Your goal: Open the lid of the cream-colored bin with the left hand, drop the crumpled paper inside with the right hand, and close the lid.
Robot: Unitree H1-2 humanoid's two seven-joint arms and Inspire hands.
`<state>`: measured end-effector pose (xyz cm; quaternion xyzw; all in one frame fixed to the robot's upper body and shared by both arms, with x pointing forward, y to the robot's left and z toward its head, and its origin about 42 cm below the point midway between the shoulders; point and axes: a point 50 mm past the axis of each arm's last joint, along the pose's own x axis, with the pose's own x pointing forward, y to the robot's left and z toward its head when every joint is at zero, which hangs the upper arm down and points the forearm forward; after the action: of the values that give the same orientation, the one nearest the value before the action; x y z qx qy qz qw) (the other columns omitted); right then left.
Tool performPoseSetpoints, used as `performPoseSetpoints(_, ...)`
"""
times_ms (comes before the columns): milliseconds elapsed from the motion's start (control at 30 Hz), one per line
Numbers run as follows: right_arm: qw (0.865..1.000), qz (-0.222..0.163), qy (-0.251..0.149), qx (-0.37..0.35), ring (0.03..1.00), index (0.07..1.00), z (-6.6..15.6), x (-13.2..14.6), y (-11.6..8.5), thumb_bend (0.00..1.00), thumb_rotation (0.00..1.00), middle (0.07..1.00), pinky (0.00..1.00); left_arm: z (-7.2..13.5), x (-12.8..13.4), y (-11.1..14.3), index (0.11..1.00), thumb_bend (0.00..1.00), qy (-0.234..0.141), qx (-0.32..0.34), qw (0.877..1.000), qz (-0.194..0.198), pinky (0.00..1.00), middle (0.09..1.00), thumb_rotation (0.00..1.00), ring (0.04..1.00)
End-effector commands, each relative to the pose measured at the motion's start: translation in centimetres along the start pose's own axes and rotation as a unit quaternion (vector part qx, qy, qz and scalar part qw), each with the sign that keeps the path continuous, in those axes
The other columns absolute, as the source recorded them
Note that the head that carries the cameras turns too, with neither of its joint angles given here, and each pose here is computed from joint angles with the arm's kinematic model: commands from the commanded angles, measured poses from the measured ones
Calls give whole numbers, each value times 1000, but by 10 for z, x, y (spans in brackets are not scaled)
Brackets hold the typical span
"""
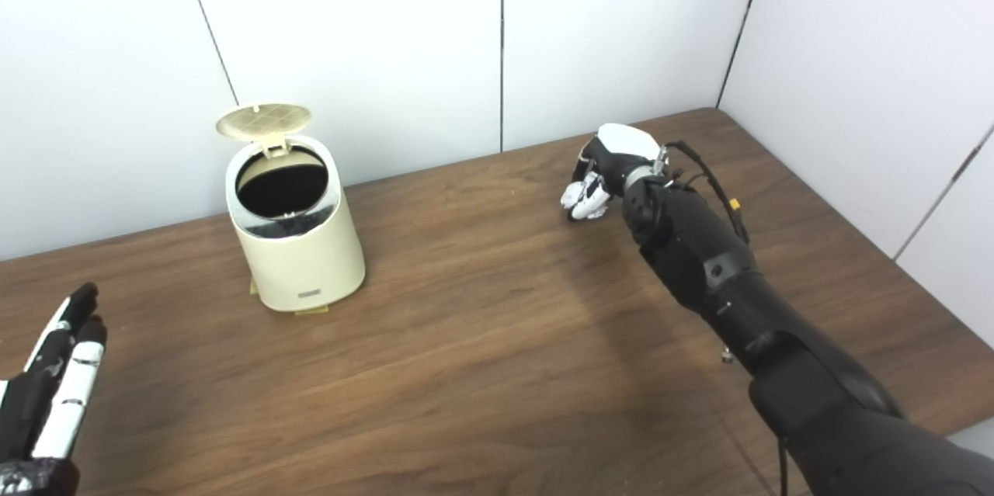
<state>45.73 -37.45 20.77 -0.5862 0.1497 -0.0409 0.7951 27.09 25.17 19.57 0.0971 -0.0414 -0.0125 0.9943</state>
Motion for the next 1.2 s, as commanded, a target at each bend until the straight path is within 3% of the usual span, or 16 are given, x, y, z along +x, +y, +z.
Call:
performPoseSetpoints(0,999,-42,-23,-6,395,511,4,-2,-26,517,0,494,380,15,4,1,1000,468,-42,8,999,7,1000,1000,751,1000)
performPoseSetpoints(167,988,-112,-108,-21,374,514,39,-31,-40,499,0,498,356,15,4,-2,1000,475,-36,11,999,2,1000,1000,771,1000)
performPoseSetpoints(267,973,-161,-165,-23,374,519,60,-53,-50,494,0,502,313,13,4,-5,1000,482,-32,-2,999,-2,1000,1000,757,1000)
performPoseSetpoints(300,967,-178,-182,-22,377,525,67,-59,-53,495,0,508,353,12,3,-5,1000,480,-31,-2,1000,-3,1000,1000,750,1000)
performPoseSetpoints(400,957,-208,-202,-11,382,537,80,-73,-59,493,0,514,326,10,3,-8,1000,488,-29,-1,1000,-6,1000,1000,748,1000)
performPoseSetpoints(500,949,-222,-224,10,386,537,94,-85,-62,491,0,518,303,5,3,-12,1000,498,-27,-4,1000,-11,1000,1000,748,1000)
performPoseSetpoints(600,936,-234,-263,21,426,494,112,-99,-64,503,0,494,375,-1,4,-18,1000,530,-21,-11,1000,-13,1000,1000,732,1000)
performPoseSetpoints(700,926,-232,-294,38,377,529,128,-110,-64,498,0,493,426,-5,4,-25,998,551,-19,-17,1000,-13,1000,993,727,1000)
performPoseSetpoints(800,920,-233,-308,60,367,527,144,-120,-62,497,0,494,402,-9,4,-33,1000,545,-21,-22,999,-16,1000,986,737,1000)
performPoseSetpoints(967,887,-248,-379,93,366,532,169,-128,-52,494,0,498,345,-13,2,-44,1000,548,-16,-15,1000,-11,1000,980,747,1000)
performPoseSetpoints(1167,848,-263,-436,145,385,535,207,-130,-42,491,0,511,298,-17,-1,-52,1000,548,-11,-9,1000,-7,1000,987,803,1000)
